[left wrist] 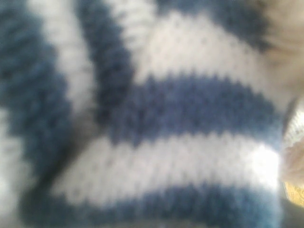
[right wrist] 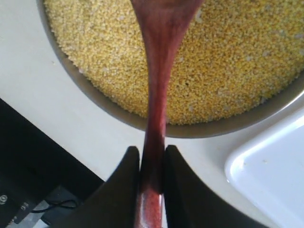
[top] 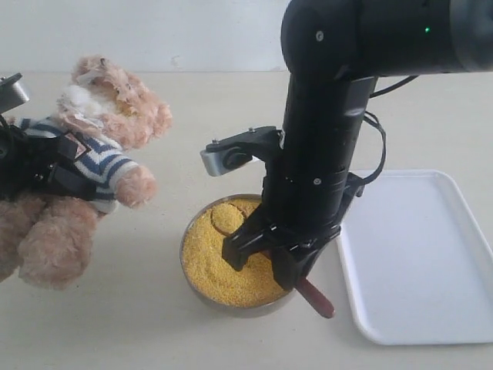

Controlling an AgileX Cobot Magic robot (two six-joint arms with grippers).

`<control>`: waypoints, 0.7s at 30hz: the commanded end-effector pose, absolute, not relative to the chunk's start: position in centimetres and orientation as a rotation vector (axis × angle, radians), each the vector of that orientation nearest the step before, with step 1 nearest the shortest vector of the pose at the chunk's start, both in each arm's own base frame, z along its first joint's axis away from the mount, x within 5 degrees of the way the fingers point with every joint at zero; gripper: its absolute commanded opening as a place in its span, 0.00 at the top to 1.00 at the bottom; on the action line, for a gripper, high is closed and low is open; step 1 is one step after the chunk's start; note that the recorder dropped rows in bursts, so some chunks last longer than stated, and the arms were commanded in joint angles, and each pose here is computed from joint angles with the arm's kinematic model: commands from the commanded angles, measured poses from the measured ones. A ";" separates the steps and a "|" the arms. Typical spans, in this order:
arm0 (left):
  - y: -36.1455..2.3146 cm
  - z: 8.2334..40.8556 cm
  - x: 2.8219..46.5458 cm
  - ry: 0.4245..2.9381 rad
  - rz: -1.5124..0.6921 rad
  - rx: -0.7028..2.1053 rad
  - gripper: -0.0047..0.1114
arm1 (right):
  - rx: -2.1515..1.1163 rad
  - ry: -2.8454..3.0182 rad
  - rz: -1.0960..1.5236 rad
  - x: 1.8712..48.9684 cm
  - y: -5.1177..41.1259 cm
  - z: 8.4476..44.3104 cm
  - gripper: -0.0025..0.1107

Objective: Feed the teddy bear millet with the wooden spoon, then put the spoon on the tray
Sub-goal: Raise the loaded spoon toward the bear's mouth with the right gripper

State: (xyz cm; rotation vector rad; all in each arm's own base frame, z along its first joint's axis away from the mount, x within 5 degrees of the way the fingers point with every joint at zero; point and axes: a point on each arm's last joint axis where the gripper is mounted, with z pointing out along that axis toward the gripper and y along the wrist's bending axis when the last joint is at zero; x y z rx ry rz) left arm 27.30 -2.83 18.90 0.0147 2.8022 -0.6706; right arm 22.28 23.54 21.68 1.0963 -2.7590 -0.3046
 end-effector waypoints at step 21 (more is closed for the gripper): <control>-3.5 19.2 26.3 2.832 -0.776 0.149 0.93 | 1.195 -2.947 -0.524 24.3 27.3 28.8 0.98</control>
